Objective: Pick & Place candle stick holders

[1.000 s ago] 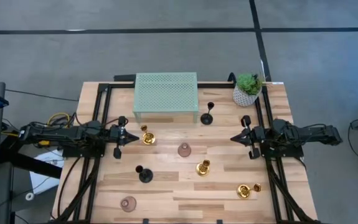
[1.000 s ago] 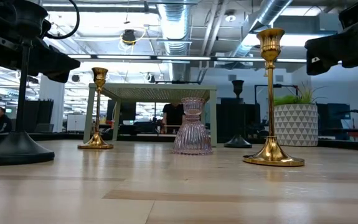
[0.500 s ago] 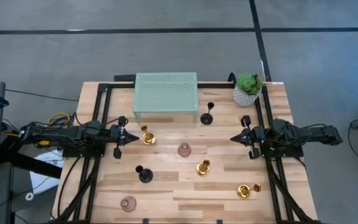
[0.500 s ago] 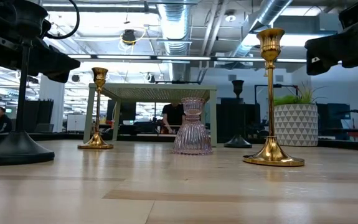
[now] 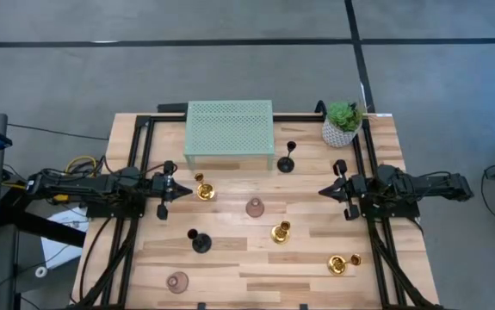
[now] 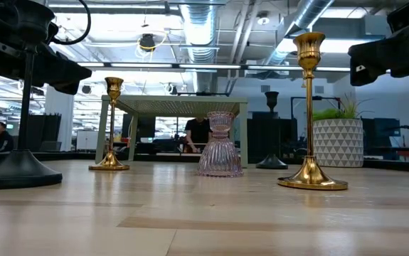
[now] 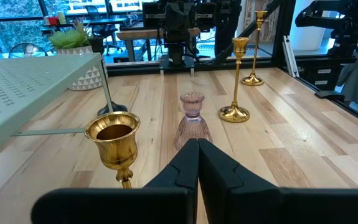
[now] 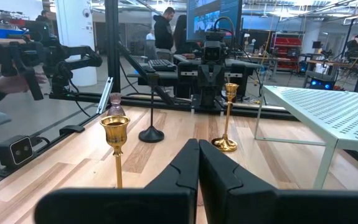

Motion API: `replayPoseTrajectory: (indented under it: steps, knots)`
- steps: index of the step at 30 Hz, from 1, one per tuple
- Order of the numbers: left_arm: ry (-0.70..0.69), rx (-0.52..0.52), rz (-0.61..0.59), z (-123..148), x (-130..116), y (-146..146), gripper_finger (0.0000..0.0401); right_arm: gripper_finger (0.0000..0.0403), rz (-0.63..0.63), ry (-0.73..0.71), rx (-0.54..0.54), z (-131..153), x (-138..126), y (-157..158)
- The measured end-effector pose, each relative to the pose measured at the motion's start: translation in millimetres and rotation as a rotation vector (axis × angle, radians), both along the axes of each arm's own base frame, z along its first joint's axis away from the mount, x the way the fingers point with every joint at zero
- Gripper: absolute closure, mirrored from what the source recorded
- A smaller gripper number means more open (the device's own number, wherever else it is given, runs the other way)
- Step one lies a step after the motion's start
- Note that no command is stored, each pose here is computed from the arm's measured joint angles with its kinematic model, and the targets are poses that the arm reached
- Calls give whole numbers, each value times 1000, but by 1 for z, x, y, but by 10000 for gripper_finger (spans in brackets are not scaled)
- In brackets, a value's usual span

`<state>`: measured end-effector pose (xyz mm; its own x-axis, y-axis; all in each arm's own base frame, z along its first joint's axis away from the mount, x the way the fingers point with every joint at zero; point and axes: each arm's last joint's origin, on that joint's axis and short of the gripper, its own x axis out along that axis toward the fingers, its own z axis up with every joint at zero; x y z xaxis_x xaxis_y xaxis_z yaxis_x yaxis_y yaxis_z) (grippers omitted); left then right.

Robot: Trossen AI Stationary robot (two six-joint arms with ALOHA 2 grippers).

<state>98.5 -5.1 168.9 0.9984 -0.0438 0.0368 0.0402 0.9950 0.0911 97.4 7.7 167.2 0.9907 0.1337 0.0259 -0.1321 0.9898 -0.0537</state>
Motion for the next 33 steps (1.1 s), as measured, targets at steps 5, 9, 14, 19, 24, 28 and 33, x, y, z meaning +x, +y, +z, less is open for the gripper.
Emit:
replayPoseTrajectory:
  steps: [5, 9, 14, 19, 24, 28, 33]
  knots:
    - [0, 0, 0, 0, 0, 0, 393, 403, 0, -4, 0, 0, 0, 0]
    - [-1, 0, 0, 0, 0, 0, 393, 403, 0, -4, 0, 0, 0, 0]
    - [-10, -1, 0, 1, 0, 0, 393, 403, 0, -4, 0, 0, 0, 0]
    - [-19, -4, 0, 2, 0, 0, 393, 403, 0, -13, 1, 1, 0, 0]
    - [-20, -5, 0, 2, 0, 0, 393, 403, 0, -11, 1, 1, 0, 0]
    - [-22, -5, 0, 2, 0, 0, 393, 403, 0, -11, 1, 1, 0, 0]
    - [-23, 3, 1, 2, 0, 0, 393, 403, 0, -8, 0, 1, 0, 0]
